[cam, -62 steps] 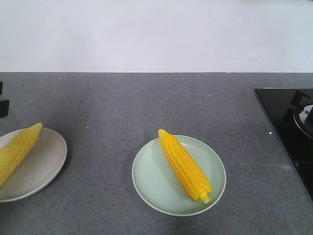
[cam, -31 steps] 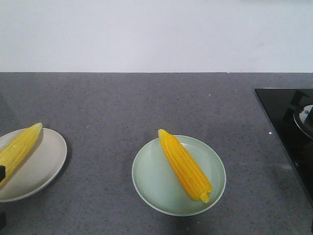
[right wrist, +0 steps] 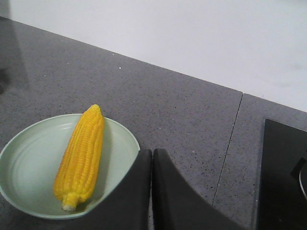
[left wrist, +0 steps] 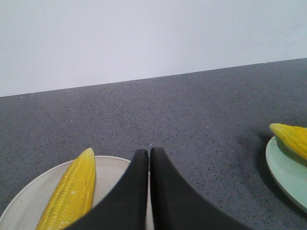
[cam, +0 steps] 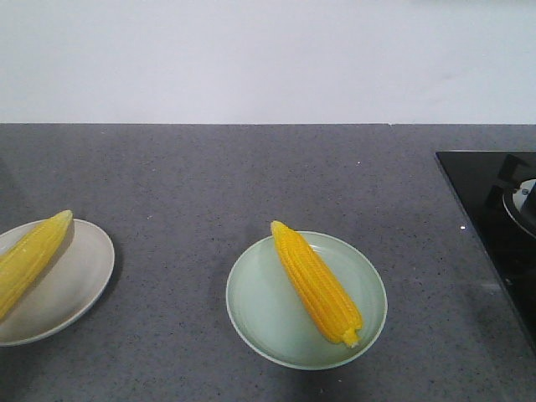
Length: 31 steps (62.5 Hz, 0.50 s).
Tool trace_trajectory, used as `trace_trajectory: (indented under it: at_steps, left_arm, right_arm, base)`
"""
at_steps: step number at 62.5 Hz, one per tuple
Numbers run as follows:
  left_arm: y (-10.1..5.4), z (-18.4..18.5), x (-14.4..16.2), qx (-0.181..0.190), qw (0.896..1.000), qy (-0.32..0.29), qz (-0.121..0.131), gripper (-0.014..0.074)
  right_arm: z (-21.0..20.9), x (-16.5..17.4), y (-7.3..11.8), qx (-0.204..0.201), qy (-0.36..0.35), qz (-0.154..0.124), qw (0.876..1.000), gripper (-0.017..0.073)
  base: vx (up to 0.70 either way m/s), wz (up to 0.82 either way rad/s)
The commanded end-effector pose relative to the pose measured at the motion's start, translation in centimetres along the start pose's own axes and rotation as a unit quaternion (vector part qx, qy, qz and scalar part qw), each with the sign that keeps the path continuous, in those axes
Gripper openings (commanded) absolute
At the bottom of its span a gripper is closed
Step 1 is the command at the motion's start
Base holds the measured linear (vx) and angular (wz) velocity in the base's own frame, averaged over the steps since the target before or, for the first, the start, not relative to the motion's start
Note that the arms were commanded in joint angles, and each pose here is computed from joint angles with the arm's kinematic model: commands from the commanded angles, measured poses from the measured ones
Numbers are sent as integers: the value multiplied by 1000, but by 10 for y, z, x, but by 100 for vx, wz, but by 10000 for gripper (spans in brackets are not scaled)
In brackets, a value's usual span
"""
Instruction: Distribute corn equally
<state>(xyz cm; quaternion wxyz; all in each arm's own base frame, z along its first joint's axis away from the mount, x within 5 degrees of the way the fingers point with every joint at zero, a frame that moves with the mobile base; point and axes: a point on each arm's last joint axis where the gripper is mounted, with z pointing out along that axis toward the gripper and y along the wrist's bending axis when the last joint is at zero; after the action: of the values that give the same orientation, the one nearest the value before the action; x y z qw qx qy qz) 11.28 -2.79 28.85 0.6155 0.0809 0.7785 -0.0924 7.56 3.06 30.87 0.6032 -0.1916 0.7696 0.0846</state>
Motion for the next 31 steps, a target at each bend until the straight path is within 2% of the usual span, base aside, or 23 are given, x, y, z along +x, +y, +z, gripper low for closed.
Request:
trace_trajectory:
  at_steps: [1, 31]
  left_arm:
    - [0, -2, -16, -4, 999, -50, -8, -8]
    - [0, -2, -16, -4, 999, -50, -8, -8]
  right_arm:
    - [-2, -13, -2, 9, -43, -1, 999, -3]
    - [-2, -13, -2, 9, -43, -1, 999, -3]
  base:
    - [0, 0]
    - [0, 0]
